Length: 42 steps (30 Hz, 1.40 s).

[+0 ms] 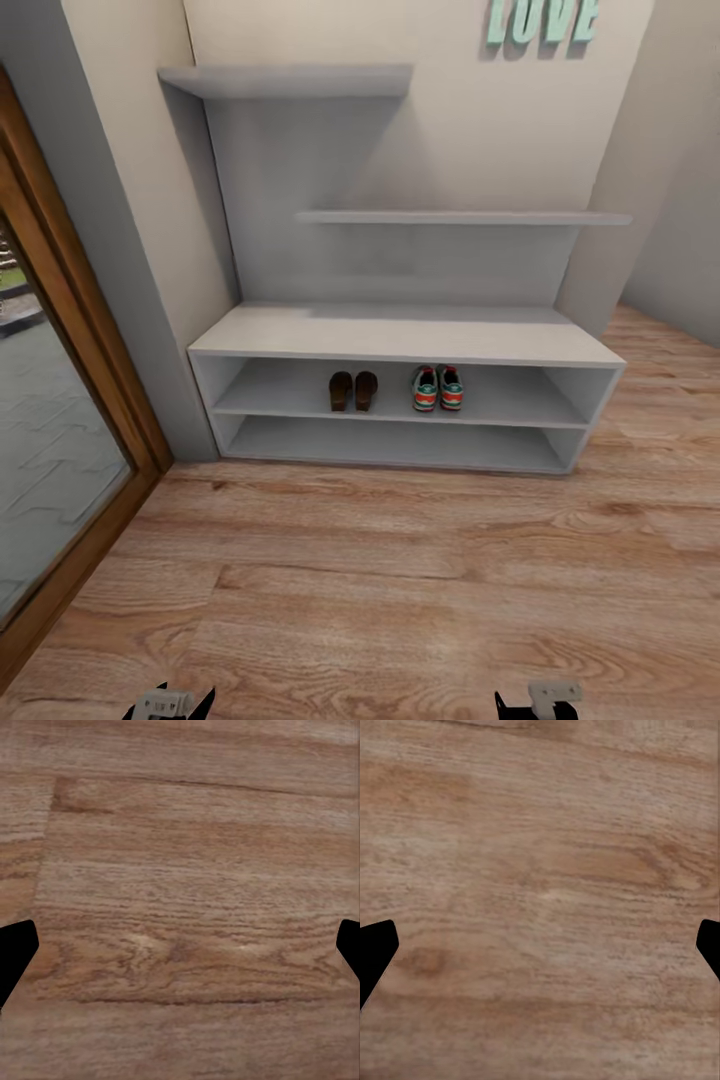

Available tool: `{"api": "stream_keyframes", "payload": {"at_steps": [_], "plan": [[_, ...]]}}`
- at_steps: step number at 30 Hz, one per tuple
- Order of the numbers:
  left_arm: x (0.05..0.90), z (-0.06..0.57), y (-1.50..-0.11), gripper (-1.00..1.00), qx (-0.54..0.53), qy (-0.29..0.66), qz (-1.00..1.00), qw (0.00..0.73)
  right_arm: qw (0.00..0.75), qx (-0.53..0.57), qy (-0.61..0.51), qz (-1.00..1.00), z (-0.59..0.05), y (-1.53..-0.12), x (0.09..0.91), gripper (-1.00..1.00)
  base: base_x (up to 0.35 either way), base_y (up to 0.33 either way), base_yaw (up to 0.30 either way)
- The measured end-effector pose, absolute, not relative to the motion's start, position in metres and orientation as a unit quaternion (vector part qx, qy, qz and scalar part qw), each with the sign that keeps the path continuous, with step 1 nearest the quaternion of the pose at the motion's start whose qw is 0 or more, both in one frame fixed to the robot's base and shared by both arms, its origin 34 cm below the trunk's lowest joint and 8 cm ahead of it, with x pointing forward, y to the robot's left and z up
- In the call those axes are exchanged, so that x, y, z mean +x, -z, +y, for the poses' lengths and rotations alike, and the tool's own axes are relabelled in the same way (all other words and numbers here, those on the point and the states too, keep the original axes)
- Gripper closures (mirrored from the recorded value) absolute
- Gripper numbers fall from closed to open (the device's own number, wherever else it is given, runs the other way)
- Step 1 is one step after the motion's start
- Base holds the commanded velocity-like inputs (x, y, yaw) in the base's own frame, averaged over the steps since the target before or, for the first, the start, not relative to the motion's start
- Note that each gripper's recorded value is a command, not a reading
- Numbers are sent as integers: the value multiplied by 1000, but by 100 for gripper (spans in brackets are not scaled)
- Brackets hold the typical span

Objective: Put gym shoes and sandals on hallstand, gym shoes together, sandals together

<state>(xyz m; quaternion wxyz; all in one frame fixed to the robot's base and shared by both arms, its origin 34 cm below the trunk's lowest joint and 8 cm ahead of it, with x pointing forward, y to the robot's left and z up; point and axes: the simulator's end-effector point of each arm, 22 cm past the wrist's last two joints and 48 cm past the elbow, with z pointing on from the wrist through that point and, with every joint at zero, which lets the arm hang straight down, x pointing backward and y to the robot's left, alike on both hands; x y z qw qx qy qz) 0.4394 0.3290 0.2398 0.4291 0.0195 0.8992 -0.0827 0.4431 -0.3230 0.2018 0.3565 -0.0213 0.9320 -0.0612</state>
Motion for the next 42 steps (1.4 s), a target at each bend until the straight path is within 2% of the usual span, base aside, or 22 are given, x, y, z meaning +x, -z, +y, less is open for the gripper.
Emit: {"api": "stream_keyframes", "payload": {"at_steps": [42], "plan": [[466,327,-328,-100,20,84,893,441,364,-20,59,929,-320,-287,463,-100,0,0,0]]}}
